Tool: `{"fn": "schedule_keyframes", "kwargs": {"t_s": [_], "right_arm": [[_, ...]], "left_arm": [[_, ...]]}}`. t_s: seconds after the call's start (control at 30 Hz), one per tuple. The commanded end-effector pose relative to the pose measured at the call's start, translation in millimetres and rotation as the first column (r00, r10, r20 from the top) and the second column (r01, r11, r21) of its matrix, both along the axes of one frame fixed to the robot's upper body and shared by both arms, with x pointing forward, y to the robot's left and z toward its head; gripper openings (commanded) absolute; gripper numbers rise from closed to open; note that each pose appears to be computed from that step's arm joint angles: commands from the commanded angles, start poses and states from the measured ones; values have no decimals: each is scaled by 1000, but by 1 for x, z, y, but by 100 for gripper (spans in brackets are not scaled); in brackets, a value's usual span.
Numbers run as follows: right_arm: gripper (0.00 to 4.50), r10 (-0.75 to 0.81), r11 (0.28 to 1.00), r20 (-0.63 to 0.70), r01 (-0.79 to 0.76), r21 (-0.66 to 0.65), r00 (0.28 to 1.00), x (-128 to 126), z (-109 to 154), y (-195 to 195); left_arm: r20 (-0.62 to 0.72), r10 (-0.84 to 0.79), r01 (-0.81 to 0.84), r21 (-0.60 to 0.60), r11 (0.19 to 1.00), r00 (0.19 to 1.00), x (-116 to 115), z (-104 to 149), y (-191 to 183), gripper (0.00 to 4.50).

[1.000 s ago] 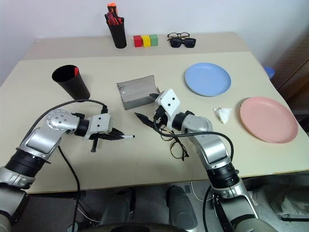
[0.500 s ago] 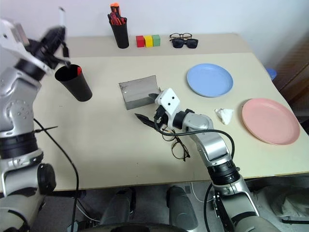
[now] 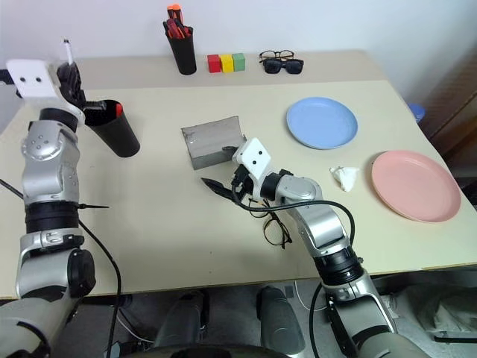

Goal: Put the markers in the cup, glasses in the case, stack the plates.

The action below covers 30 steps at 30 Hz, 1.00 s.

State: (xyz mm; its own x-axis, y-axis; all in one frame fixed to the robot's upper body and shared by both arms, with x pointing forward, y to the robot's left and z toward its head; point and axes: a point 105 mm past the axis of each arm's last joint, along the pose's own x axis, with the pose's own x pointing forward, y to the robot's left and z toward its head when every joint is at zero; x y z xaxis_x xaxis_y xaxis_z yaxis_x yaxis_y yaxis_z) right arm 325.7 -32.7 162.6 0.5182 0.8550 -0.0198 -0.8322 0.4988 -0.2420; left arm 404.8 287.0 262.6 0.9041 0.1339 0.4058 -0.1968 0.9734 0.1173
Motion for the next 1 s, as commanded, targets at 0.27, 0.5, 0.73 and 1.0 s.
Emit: {"fn": "schedule_keyframes", "kwargs": {"t_s": [0.27,0.5,0.73,1.0], "right_arm": [[450,20,999,63,-23,37,998,-5,18,6],[450,20,999,62,-22,38,998,-5,18,6],[450,-31,999,71,30,18,997,1,19,-10],[450,-87,996,69,87,-1,994,3,16,-27]], "left_arm": [[-17,-46,46,1,999,999,4,-24,-9,81],[115,-108,115,-57,992,988,-6,2,-19,256],[-192,-651,677,129,725,734,-28,-14,-131,310],[-609,-636,818,40,573,475,-16,-91,-177,448]]}}
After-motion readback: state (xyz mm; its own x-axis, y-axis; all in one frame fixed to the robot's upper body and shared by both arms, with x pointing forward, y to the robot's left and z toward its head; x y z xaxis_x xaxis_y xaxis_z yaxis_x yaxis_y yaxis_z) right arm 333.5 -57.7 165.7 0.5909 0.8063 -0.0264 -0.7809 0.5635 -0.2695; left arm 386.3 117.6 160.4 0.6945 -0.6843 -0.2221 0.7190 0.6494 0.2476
